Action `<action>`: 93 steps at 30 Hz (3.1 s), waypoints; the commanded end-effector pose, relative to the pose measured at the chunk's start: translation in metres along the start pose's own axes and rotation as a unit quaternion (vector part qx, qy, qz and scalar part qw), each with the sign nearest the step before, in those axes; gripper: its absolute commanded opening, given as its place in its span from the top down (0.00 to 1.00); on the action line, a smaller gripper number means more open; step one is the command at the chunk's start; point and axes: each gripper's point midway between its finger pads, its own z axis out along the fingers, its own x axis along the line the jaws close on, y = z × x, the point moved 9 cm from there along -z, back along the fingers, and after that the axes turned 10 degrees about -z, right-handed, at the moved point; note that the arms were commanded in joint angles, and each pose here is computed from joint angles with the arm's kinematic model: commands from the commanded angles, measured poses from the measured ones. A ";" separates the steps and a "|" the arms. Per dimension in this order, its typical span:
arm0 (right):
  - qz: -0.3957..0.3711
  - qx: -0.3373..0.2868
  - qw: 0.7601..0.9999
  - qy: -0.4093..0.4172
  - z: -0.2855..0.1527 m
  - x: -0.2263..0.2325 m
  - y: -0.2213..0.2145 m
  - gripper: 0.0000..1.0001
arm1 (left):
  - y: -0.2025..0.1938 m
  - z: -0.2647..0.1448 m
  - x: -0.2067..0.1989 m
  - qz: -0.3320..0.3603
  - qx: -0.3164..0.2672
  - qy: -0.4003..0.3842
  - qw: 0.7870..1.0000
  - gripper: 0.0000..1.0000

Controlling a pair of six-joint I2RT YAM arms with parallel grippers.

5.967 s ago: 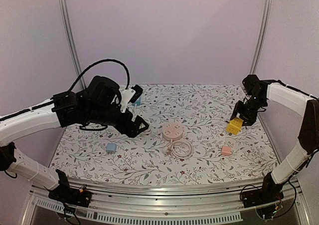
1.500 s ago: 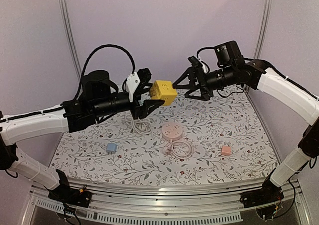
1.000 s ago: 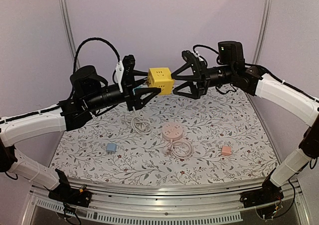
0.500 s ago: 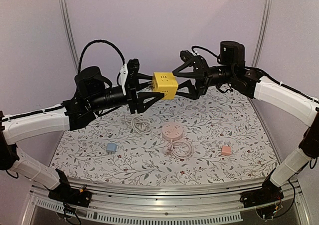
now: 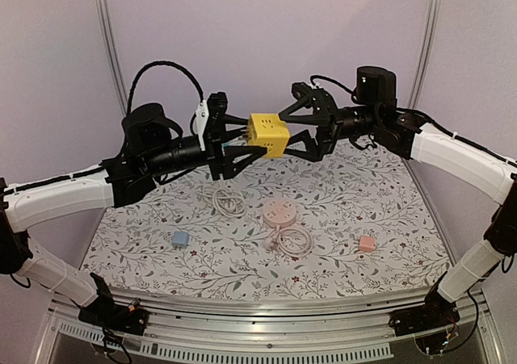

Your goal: Insert the plug

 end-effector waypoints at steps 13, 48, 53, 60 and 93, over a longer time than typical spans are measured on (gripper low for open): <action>0.003 0.021 1.000 -0.001 0.015 -0.009 -0.007 0.01 | 0.011 -0.005 -0.010 0.007 -0.008 -0.026 1.000 1.00; 0.012 0.028 0.999 0.037 0.018 -0.001 0.000 0.16 | 0.013 0.004 -0.012 0.003 -0.044 -0.030 0.999 1.00; 0.016 0.030 0.999 0.039 0.019 -0.001 0.000 0.30 | 0.009 0.006 -0.012 0.005 -0.040 -0.028 0.999 1.00; 0.023 0.029 0.999 0.040 0.021 -0.003 0.001 0.22 | 0.004 0.006 -0.013 0.006 -0.040 -0.030 0.999 1.00; 0.027 -0.001 0.998 -0.054 0.002 -0.024 0.010 1.00 | -0.019 -0.030 -0.021 -0.004 0.032 0.081 0.996 0.01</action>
